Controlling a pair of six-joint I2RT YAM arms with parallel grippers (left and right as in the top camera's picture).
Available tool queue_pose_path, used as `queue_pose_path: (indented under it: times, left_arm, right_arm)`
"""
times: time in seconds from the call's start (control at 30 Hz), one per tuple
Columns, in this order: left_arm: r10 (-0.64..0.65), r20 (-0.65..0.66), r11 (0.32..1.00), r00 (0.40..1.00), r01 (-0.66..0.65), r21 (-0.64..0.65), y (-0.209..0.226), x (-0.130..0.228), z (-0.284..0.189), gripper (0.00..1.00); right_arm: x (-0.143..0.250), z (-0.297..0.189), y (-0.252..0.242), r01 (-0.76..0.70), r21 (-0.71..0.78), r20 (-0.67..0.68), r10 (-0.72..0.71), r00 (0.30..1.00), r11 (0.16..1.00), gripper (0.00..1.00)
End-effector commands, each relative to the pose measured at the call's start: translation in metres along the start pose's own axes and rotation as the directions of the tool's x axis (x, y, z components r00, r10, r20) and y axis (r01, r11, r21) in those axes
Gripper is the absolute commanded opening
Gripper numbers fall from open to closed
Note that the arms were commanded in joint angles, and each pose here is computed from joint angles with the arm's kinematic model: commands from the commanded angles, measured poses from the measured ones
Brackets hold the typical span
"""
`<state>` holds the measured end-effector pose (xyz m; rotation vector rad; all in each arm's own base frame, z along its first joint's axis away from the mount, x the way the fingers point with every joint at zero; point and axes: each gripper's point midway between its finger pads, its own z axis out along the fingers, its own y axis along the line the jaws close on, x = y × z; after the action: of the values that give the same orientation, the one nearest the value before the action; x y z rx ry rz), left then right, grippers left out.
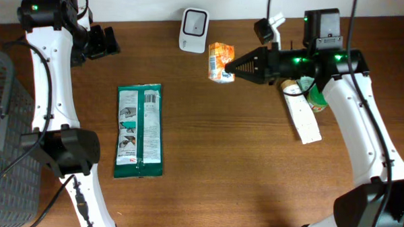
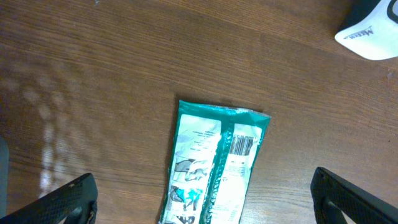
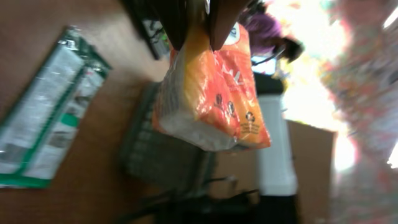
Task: Scan the item barcode
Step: 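Lift the orange box with the right gripper to the scanner, then carry the orange box right and drop it beside the jar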
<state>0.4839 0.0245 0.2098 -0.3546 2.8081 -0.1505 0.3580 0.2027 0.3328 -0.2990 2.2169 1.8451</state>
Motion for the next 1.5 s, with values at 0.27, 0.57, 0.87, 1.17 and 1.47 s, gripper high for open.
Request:
queue_pose_path:
  times: [0.27,0.57,0.87,1.17,1.47]
  left_arm:
    - [-0.002,-0.011,1.000,1.000,0.002,0.005,-0.001,0.000,0.006,0.99]
    - [-0.002,-0.011,1.000,1.000,0.002,0.005,-0.001,0.000,0.006,0.99]
    - [-0.002,-0.011,1.000,1.000,0.002,0.005,-0.001,0.000,0.006,0.99]
    - [-0.002,-0.011,1.000,1.000,0.002,0.005,-0.001,0.000,0.006,0.99]
    - [-0.002,-0.011,1.000,1.000,0.002,0.005,-0.001,0.000,0.006,0.99]
  right_arm:
    - [-0.152,0.012,-0.058,0.257,0.924,-0.063,-0.550,0.833,0.283,0.04]
    - [-0.230,0.079,-0.209,0.391,0.865,-0.498,-0.632,0.593,-0.315,0.04]
    - [-0.220,0.092,-0.243,0.465,0.813,-0.578,-0.573,0.580,-0.349,0.04]
    - [-0.204,0.095,-0.148,0.418,0.897,-0.216,-0.685,0.696,0.142,0.04]
    - [-0.094,-0.018,-0.087,0.222,0.761,-0.089,-0.240,0.967,0.609,0.04]
